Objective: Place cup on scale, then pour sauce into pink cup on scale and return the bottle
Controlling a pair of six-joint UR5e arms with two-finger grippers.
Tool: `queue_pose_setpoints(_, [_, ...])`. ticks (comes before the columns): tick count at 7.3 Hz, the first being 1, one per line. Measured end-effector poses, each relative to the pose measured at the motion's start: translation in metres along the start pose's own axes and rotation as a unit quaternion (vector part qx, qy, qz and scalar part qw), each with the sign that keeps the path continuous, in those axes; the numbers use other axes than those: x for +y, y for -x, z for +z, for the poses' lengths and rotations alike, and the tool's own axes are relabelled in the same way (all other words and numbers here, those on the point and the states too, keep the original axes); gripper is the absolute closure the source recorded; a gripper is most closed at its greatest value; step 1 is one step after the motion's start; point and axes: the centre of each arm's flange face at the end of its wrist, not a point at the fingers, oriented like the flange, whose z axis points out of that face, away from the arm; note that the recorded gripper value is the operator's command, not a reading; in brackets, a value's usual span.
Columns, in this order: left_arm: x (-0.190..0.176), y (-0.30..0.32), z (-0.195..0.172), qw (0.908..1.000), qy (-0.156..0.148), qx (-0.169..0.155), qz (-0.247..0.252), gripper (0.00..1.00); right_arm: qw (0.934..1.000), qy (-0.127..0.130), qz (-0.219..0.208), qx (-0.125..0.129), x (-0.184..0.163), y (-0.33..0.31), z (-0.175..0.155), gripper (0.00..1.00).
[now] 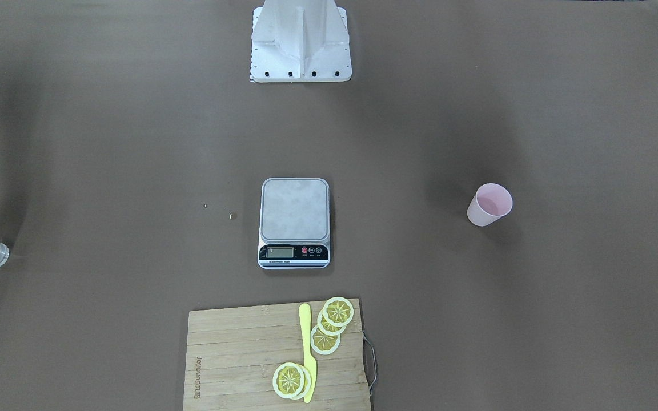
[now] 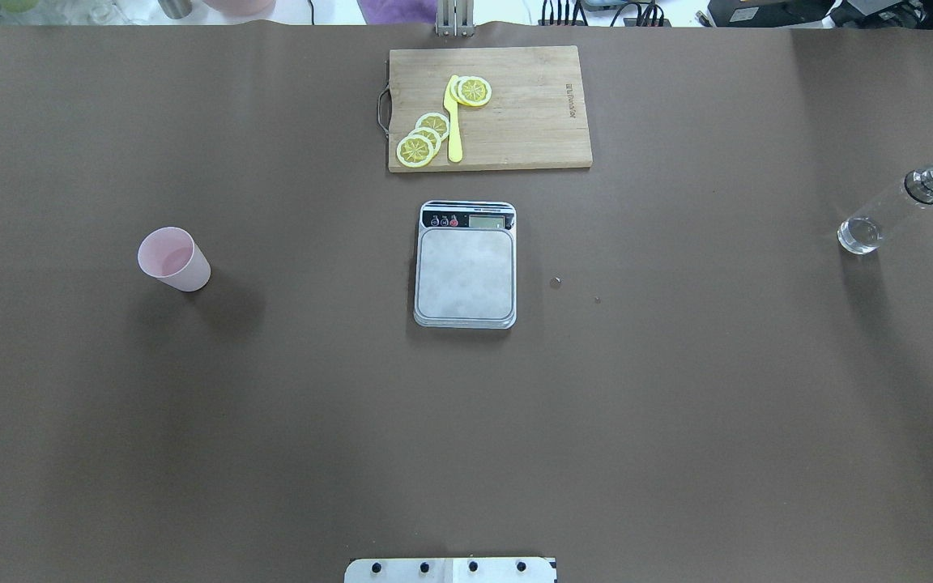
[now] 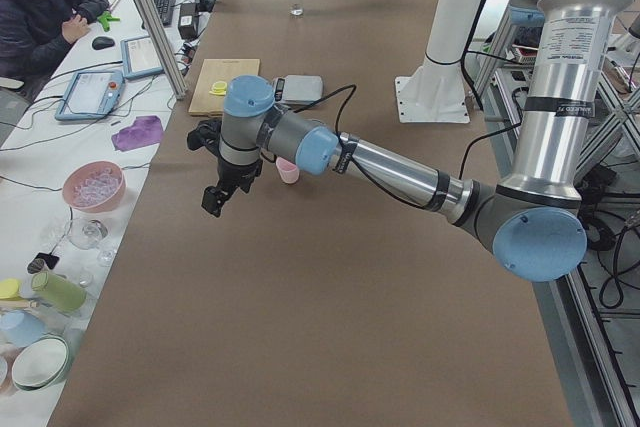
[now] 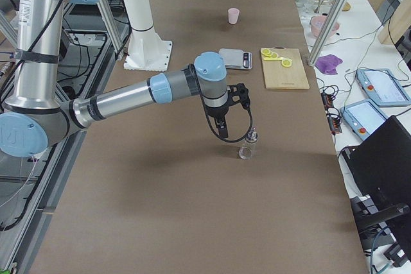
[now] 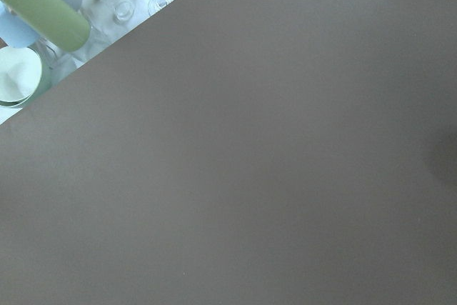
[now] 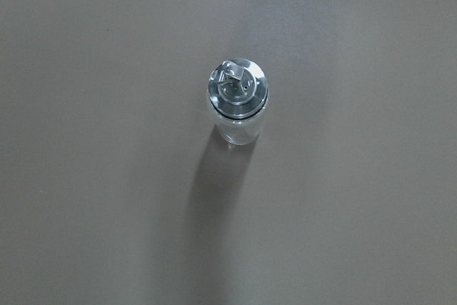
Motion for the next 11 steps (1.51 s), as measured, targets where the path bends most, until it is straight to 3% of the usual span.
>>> queue_pose_setpoints(4, [-0.044,-0.027,0.002,0.9974,-0.023,0.062,-0.027,0.02,0.9996,0.02,0.019,0.002,0.024,-0.014,0.012,0.0])
queue_pose_setpoints(6, [-0.068,-0.083,0.037,0.9948,0.001,0.096,-0.033,0.02,0.999,0.033,0.029,0.006,0.039,-0.027,0.025,0.0])
queue_pose_setpoints(8, [-0.073,-0.117,0.067,0.989,0.031,0.114,-0.089,0.03,0.998,0.046,0.042,0.006,0.049,-0.04,0.038,0.0])
queue_pose_setpoints(11, [-0.081,-0.176,0.107,0.9807,0.064,0.113,-0.147,0.03,0.9974,0.053,0.049,0.004,0.055,-0.045,0.043,0.0])
